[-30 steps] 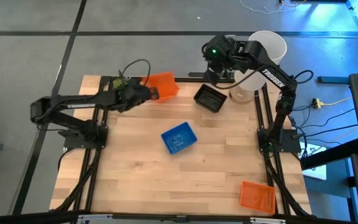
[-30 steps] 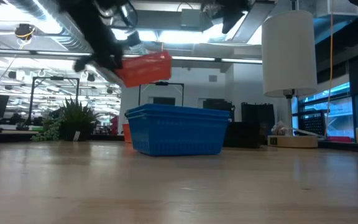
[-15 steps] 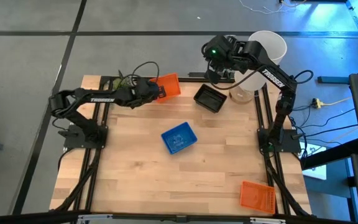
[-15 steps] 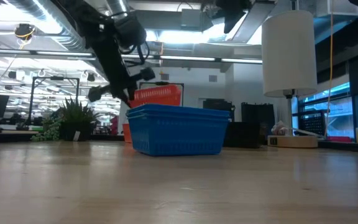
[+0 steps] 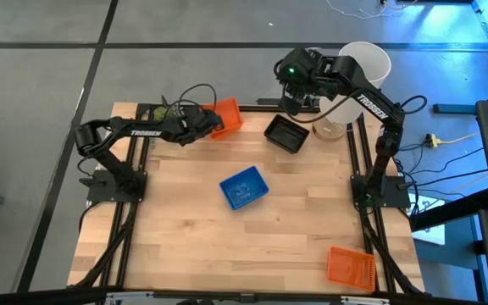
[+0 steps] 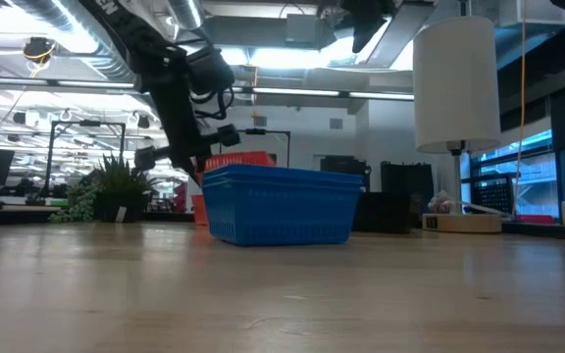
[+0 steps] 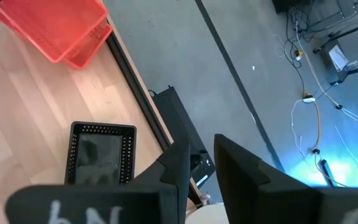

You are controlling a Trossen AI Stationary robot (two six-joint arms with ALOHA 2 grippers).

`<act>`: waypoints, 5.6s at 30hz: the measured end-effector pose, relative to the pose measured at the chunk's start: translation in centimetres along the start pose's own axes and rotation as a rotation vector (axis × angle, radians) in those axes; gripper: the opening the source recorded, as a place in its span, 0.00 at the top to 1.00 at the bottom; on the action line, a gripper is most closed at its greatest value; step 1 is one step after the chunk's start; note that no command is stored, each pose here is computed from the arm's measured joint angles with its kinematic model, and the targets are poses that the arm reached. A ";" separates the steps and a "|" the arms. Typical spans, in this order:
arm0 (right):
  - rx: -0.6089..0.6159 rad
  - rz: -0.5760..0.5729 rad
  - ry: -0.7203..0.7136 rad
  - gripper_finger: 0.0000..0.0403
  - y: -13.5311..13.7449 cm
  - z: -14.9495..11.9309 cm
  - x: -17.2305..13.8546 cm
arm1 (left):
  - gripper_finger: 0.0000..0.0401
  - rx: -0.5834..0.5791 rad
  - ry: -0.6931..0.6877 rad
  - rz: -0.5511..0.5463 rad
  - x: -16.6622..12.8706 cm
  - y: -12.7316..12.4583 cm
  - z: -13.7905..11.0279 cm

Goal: Stack baskets by color
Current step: Stack the bottom left orange bin on the top orange bin, then stack the bottom orange bin on the top orange bins

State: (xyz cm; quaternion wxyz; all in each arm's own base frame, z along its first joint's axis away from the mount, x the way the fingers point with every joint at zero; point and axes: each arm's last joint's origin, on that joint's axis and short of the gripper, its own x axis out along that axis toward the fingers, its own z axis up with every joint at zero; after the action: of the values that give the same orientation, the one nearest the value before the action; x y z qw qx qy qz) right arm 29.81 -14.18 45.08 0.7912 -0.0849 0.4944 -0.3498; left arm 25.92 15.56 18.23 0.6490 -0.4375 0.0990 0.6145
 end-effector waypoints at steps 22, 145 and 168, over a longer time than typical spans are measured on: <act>-0.008 0.000 -0.001 0.82 0.0 0.0 0.0 | 1.00 0.269 0.345 0.067 -2.7 1.4 -2.9; -0.167 1.286 0.472 0.79 22.9 -29.4 -3.7 | 0.82 0.717 0.317 -0.334 -17.8 4.8 -0.4; -0.138 1.075 0.695 0.79 27.7 -31.8 -1.5 | 0.82 0.717 0.317 -0.333 -17.8 4.8 -0.4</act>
State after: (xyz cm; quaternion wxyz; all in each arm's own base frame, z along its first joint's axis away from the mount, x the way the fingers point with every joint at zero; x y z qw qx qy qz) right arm 15.69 14.00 17.05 0.6424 0.2424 0.7169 0.1212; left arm 17.82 1.98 27.71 0.8273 -0.2830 0.3329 0.3530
